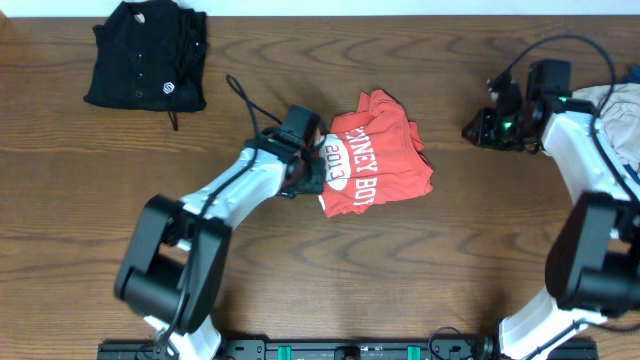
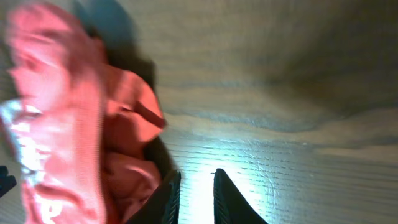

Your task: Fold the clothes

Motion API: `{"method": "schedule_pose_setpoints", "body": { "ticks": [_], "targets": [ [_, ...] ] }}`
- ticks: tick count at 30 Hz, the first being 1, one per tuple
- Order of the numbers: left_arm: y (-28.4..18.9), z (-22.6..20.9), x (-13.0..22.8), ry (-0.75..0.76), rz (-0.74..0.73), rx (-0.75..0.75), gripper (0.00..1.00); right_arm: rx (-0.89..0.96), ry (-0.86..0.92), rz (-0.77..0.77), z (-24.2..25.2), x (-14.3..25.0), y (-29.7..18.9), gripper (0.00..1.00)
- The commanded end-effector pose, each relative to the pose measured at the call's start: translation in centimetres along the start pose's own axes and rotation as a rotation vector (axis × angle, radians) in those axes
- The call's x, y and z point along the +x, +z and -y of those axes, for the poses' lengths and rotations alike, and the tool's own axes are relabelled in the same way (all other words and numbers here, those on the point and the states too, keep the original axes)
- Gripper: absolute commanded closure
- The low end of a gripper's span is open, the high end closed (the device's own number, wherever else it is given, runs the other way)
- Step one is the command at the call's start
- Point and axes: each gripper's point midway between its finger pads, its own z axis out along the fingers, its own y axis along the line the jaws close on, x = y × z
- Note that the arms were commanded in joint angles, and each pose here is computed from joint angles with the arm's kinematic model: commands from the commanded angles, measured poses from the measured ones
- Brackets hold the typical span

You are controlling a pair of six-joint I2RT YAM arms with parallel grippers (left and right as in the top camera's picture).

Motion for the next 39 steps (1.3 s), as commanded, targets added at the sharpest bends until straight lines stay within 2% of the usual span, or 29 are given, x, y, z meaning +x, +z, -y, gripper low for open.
{"method": "schedule_pose_setpoints", "body": {
  "ticks": [1,2,4,5,7,10,13,19,34,39],
  "targets": [
    [-3.0,-0.3,-1.0,0.005,0.072,-0.010,0.58,-0.008,-0.005,0.082,-1.6,-1.7,-3.3,0.80],
    [-3.7,-0.4,-1.2,0.002,0.087,-0.010,0.57,-0.012,-0.005,0.082,-1.9,-1.6,-3.7,0.79],
    [-5.0,-0.7,-1.6,-0.008,0.117,-0.011,0.44,-0.021,-0.003,0.068,-2.3,-1.0,-4.2,0.72],
    [-5.5,-0.8,-1.9,-0.015,0.130,-0.008,0.36,-0.021,0.000,0.055,-2.4,-0.7,-4.1,0.66],
    [-5.8,-1.3,-2.2,-0.028,0.141,-0.009,0.28,-0.020,0.009,0.035,-2.4,-0.2,-4.1,0.51],
    [-5.6,-2.0,-2.3,-0.048,0.133,-0.010,0.22,-0.018,0.012,0.006,-2.3,0.5,-4.0,0.39],
    [-4.7,-1.4,-2.1,-0.061,0.097,0.060,0.19,-0.028,0.010,-0.003,-2.6,0.7,-3.9,0.30],
    [-2.0,0.4,-2.1,-0.063,0.043,0.183,0.19,-0.035,-0.014,-0.015,-3.4,1.0,-3.6,0.27],
    [1.6,-0.3,-1.5,-0.121,-0.014,0.171,0.18,-0.043,-0.031,-0.033,-4.3,1.4,-3.3,0.22],
    [2.5,0.6,-1.6,-0.123,-0.025,0.232,0.19,-0.043,-0.032,-0.033,-4.3,1.4,-3.3,0.22]
  ]
}}
